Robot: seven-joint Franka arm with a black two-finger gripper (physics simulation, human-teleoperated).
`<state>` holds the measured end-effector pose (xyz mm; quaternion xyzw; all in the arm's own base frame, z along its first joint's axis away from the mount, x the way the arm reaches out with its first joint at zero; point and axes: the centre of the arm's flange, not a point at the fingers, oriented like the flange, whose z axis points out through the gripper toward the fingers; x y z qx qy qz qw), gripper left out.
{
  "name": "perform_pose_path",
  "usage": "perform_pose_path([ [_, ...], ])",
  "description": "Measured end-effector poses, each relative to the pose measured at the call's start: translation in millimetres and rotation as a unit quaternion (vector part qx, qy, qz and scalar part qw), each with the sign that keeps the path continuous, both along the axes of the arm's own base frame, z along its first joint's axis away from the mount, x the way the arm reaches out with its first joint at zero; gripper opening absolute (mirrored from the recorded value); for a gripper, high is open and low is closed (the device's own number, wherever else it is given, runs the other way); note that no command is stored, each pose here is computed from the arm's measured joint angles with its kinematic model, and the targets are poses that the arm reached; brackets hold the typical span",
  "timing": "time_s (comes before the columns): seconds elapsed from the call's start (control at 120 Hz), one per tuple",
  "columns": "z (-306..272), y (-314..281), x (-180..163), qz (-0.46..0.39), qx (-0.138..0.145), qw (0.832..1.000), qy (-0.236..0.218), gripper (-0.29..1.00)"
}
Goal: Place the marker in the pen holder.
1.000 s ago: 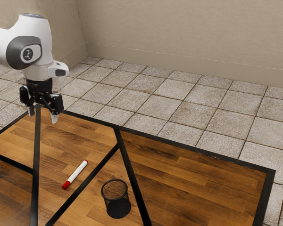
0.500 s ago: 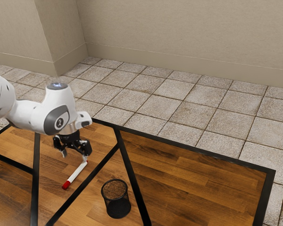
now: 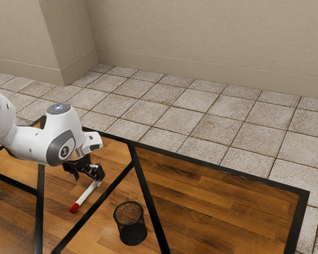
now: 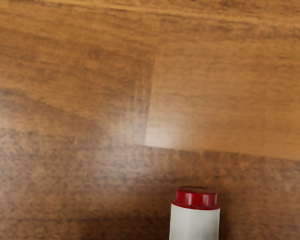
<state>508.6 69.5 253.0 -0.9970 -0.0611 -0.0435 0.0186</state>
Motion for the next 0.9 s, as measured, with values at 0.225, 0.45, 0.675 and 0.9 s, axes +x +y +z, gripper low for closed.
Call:
perform_pose_path([
  [0.225,0.7,-3.7,1.9,-0.013,0.000,1.000,-0.006,0.69],
  [0.45,-4.6,-10.6,3.0,-0.012,-0.011,1.000,-0.004,0.69],
  [0.675,-6.9,-0.1,1.0,0.026,-0.045,0.999,-0.009,0.69],
  [0.9,-6.9,3.1,0.2,0.017,-0.051,0.999,-0.010,0.37],
])
